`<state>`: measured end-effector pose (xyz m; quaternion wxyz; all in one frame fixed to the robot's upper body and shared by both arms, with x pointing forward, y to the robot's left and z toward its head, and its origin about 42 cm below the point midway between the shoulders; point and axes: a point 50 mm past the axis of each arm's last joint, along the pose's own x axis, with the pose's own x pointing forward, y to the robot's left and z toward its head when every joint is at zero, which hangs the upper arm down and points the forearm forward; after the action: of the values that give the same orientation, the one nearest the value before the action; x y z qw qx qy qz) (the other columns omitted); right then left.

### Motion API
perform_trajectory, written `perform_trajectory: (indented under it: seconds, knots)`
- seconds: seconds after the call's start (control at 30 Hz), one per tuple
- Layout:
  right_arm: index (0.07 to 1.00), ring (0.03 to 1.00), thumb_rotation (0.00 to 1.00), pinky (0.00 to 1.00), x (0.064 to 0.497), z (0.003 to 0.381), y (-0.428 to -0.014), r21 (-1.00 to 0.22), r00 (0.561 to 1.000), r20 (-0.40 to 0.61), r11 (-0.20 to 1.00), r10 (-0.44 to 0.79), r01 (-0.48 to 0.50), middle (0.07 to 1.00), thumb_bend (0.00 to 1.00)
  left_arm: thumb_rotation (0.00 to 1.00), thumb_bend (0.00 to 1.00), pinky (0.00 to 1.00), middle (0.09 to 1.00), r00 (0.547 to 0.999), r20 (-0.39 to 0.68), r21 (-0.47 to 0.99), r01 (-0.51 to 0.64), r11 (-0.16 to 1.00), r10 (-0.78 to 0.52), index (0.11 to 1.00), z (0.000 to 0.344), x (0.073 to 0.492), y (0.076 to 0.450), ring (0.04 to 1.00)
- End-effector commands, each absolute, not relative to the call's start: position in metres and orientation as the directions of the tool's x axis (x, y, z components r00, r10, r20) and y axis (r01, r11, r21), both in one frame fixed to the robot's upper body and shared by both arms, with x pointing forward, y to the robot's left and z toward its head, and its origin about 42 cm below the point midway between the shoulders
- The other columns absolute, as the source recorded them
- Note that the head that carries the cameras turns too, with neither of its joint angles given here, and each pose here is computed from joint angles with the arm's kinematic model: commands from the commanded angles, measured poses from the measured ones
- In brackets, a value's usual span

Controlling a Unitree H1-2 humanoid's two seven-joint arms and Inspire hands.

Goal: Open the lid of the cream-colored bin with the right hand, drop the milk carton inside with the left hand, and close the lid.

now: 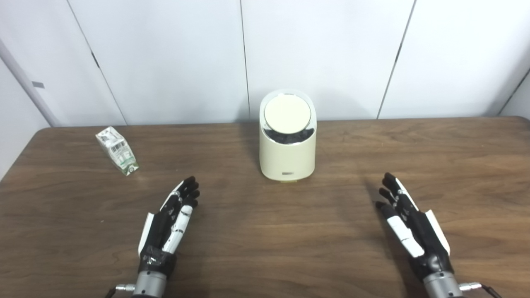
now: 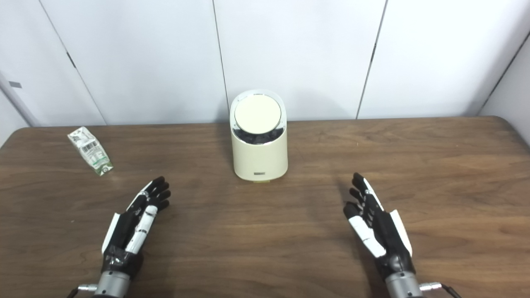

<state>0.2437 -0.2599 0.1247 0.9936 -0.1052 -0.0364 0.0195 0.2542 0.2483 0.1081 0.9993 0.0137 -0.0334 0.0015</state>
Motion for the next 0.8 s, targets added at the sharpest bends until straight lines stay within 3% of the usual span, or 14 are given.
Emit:
perform_trajectory:
  seconds: [0.0, 0.17, 0.77]
  knots:
    - [0.953, 0.930, 0.81, 0.83, 0.2438, 0.1312, -0.2566, -0.224, 0.994, 0.087, 0.973, 0.068, -0.047, 0.959, 0.60, 0.67, 0.36, 0.90, 0.900, 0.999, 0.033, 0.018, -0.018, 1.000, 0.018, 0.920, 0.1010, 0.2477, 0.2494, 0.892]
    - [0.952, 0.919, 0.87, 0.81, 0.2410, 0.1357, -0.2556, -0.302, 0.991, 0.101, 0.952, 0.083, -0.049, 0.954, 0.58, 0.67, 0.38, 0.90, 0.904, 0.999, 0.036, 0.014, -0.022, 1.000, 0.022, 0.917, 0.1036, 0.2458, 0.2488, 0.893]
    - [0.962, 0.926, 0.86, 0.82, 0.2397, 0.1368, -0.2534, -0.278, 0.992, 0.100, 0.959, 0.077, -0.046, 0.959, 0.59, 0.61, 0.33, 0.94, 0.920, 0.999, 0.043, 0.029, -0.009, 1.000, 0.008, 0.936, 0.1018, 0.2428, 0.2495, 0.909]
